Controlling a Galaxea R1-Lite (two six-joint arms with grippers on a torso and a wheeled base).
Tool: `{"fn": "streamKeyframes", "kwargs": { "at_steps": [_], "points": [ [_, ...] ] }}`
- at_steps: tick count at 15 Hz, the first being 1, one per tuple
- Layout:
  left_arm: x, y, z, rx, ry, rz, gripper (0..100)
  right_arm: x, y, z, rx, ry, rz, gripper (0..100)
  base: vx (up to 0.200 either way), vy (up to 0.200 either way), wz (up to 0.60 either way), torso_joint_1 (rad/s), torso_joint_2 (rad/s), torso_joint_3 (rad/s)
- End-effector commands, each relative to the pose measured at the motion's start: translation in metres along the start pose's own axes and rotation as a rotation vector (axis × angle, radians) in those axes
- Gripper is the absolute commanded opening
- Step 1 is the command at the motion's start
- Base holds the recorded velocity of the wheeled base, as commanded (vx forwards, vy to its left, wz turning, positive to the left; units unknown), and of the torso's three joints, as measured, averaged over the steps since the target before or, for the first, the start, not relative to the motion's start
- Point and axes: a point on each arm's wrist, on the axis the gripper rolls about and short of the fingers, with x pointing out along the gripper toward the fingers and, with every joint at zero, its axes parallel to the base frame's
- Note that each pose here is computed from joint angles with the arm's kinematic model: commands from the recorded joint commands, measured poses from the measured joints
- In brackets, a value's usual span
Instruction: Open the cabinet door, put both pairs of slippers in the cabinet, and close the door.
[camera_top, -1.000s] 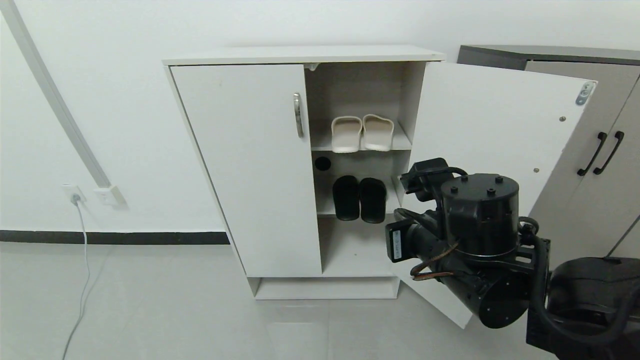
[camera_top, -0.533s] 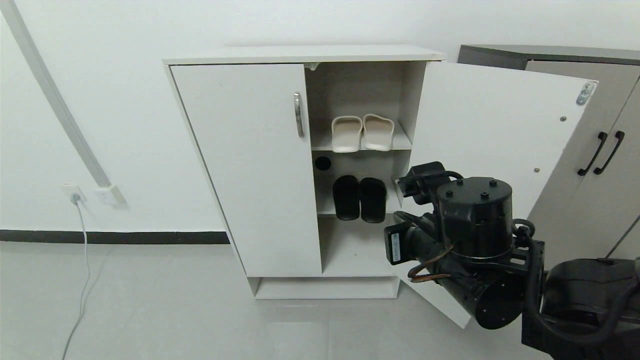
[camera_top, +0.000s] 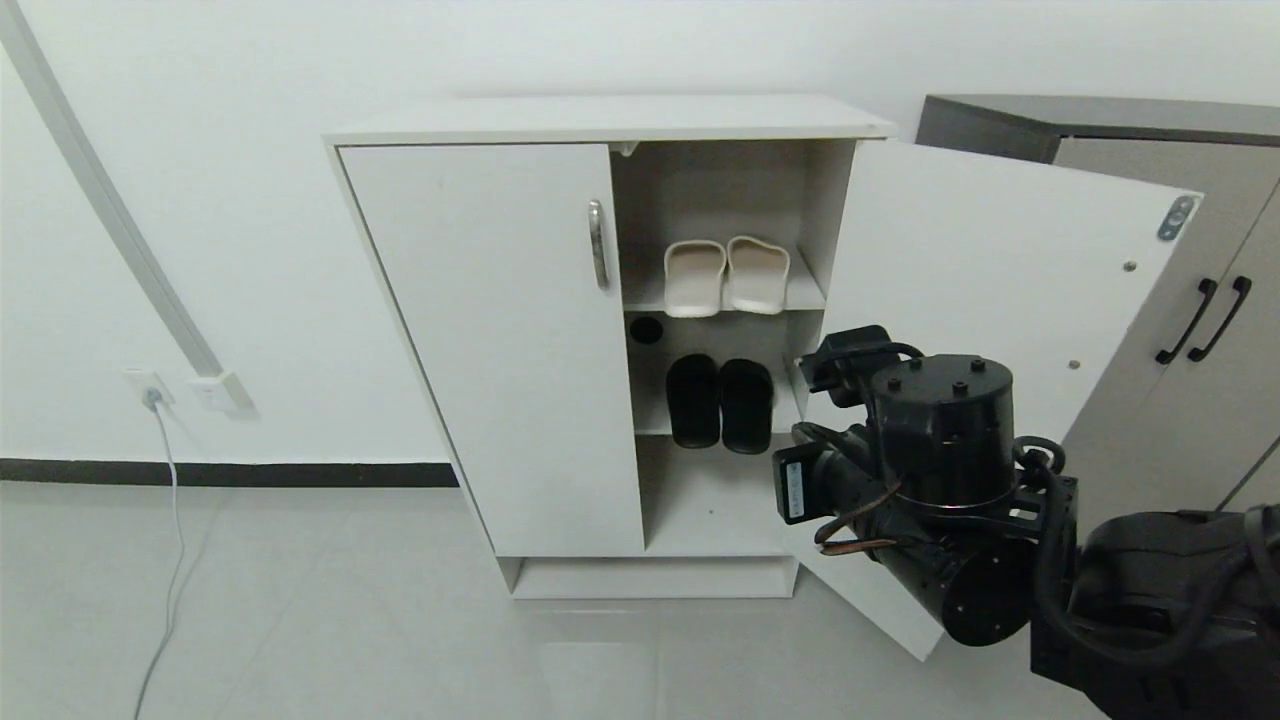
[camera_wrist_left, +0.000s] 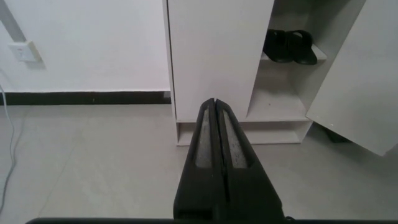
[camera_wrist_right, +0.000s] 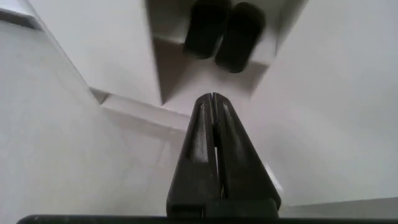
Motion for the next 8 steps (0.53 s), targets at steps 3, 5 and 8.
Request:
{"fn": "streamKeyframes", "kwargs": {
  "at_steps": [3, 5, 8],
  "points": [
    [0.0001, 0.0000, 0.0000, -0.001, 0.001, -0.001, 0, -0.0013, 0.0008, 0.0008, 0.002, -0.002, 0.007, 0, 0.000, 0.000, 0.00, 0.049, -0.52, -0.373],
    [0.0001, 0.0000, 0.0000, -0.001, 0.001, 0.001, 0, -0.0003, 0.0013, -0.0006, -0.001, 0.001, 0.006, 0, 0.000, 0.000, 0.00, 0.105, -0.45, -0.349],
    [0.0001, 0.0000, 0.0000, -0.002, 0.001, 0.001, 0, 0.0002, 0.0010, -0.0014, -0.002, 0.004, 0.005, 0, 0.000, 0.000, 0.00, 0.113, -0.46, -0.351]
  ]
}}
